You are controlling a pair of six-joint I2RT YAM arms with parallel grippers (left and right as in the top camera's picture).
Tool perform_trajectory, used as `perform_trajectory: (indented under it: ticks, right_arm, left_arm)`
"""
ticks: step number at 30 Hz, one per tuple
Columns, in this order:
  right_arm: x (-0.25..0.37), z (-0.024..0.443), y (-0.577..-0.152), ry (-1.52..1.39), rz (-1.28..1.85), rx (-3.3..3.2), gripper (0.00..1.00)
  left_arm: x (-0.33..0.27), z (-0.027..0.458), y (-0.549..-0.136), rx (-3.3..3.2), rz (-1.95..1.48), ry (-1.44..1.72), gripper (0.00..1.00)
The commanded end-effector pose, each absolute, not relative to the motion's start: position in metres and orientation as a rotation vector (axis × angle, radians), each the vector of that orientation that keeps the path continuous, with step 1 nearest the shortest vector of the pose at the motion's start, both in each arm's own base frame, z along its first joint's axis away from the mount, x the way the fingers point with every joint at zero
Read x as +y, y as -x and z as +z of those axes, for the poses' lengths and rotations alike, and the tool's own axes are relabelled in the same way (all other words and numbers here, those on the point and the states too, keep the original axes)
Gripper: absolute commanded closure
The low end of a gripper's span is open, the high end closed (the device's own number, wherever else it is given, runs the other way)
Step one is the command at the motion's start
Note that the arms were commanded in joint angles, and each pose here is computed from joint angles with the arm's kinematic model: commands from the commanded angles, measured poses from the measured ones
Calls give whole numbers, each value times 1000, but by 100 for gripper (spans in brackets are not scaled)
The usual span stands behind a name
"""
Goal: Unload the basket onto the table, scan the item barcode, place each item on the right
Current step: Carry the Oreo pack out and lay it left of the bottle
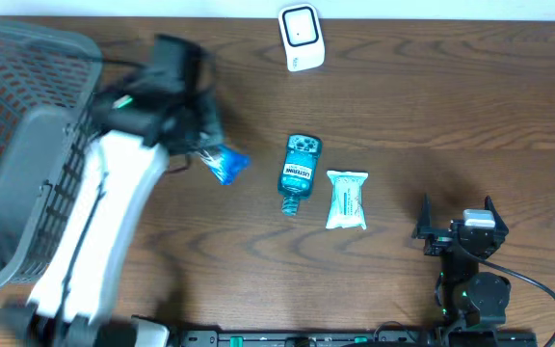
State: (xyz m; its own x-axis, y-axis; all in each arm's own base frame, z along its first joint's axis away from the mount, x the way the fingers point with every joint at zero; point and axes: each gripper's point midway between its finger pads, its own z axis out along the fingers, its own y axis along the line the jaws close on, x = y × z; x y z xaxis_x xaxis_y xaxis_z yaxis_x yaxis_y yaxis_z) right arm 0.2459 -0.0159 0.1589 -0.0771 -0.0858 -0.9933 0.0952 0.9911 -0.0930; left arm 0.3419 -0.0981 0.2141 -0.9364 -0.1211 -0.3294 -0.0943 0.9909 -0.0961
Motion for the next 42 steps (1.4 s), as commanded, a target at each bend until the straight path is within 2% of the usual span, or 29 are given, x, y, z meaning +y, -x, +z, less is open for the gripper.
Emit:
perform_trajectory:
  ticks: [1,12,13,16,17,18,20,22,23,24,25,26,35,42]
  right_arm:
    - [-17,159,-246,-5,-156,1638,1]
    - [-17,159,-246,-5,-156,1638,1]
    - [-17,159,-246,-5,-156,1638,1]
    - [-17,159,-246,-5,-156,1638,1]
    - [-17,159,-246,-5,-156,1638,1]
    - [-17,159,-246,-5,-156,1638,1]
    - [-17,159,-246,-5,-156,1638,1]
    - [-17,159,-246,-5,-156,1638,1]
    - [-17,159,-246,-5,-156,1638,1]
    - [-17,159,-246,-5,-156,1638,1]
    - [-17,159,-246,-4,-155,1638,1]
    - [-17,159,-246,-5,-156,1638,1]
    - [-17,159,-246,-5,-156,1638,1]
    - [-17,159,-246,-5,-156,1638,1]
  left_arm:
    - [-109,162,-350,2925,25,-173,92]
    - [-148,39,-354,3176,27,-362,90]
    - [-149,34,-354,3182,35,-371,76]
    - [-149,35,-355,3174,46,-375,47]
    - [-148,39,-356,3164,52,-374,20]
    - [-148,46,-358,3146,49,-369,16]
    - [-147,56,-360,3120,35,-360,15]
    - [-148,67,-361,3093,22,-355,18]
    - [-148,72,-363,3079,16,-353,34]
    - [-149,74,-364,3068,10,-343,60]
    - [-150,78,-366,3056,3,-318,78]
    - [-150,79,-367,3050,-2,-295,92]
    - [-155,64,-381,3010,-28,-221,92]
    - [-144,27,-362,3066,1,-212,92]
